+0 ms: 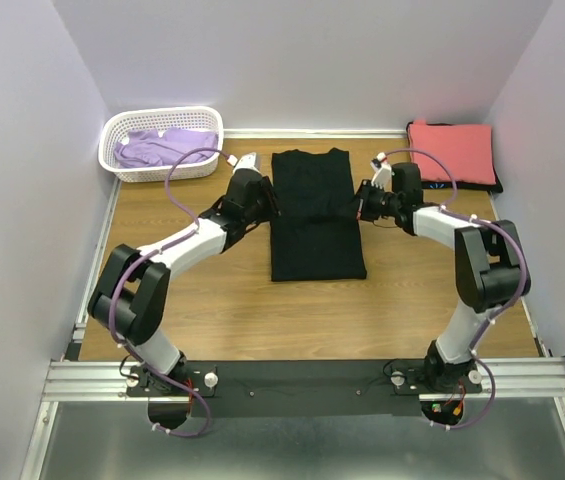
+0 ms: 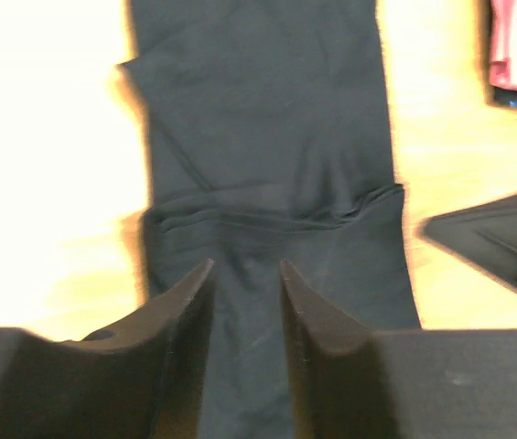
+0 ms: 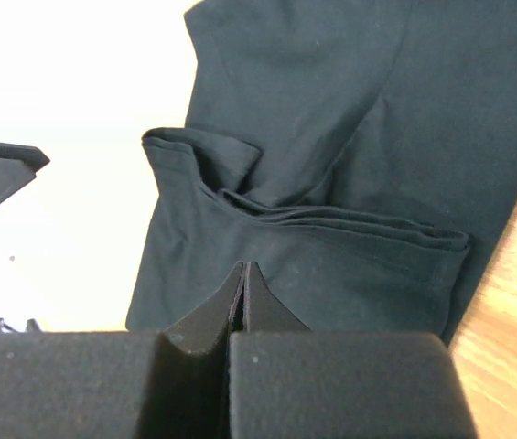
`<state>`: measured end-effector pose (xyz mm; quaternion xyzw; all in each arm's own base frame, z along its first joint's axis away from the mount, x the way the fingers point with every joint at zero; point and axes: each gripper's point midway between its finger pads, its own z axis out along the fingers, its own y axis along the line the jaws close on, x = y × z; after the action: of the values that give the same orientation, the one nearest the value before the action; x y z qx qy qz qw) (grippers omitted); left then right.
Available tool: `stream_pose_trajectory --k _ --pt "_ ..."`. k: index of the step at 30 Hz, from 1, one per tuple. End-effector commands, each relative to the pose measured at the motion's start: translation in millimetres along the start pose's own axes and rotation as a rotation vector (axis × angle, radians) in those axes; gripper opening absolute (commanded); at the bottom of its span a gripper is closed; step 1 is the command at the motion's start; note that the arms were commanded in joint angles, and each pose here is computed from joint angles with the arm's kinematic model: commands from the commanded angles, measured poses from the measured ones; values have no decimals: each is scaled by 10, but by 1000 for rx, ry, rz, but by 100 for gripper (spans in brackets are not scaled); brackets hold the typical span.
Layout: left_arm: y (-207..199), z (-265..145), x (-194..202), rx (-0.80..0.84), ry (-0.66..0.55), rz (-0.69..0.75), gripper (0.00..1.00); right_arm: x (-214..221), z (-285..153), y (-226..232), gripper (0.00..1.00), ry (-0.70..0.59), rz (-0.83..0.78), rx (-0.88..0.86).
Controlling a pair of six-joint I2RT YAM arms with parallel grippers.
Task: Fold and stack the t-shirts
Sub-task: Fold the tshirt
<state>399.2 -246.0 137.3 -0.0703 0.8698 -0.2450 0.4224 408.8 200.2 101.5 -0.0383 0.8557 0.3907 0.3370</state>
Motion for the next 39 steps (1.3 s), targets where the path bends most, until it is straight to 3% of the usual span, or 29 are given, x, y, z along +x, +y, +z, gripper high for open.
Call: stream_pose_trajectory --k 1,9,13,15,18,23,27,30,35,39 --pt "-101 167 243 135 37 -59 39 69 126 -54 3 35 52 -84" --pt "288 730 493 50 109 -85 26 163 350 -607 3 15 160 -33" --pt "522 936 579 22 147 -151 24 300 350 -1051 3 -2 297 -14" --pt "585 984 690 26 198 -170 24 315 345 -1164 3 -12 340 1" --pt "648 988 627 13 183 -180 23 326 322 -1249 3 -16 357 11" --pt "498 840 363 52 142 -166 27 22 178 -917 6 -53 312 -68" --pt "208 475 6 120 57 -132 46 -142 -81 -490 9 -77 268 -142" --pt "67 241 -45 149 62 -103 58 -119 -248 -156 10 -47 242 -213" --pt "-119 -74 343 201 164 -67 59 421 -386 194 10 86 242 -280" --pt "17 -147 918 186 292 -42 49 899 -407 84 10 178 254 -249"
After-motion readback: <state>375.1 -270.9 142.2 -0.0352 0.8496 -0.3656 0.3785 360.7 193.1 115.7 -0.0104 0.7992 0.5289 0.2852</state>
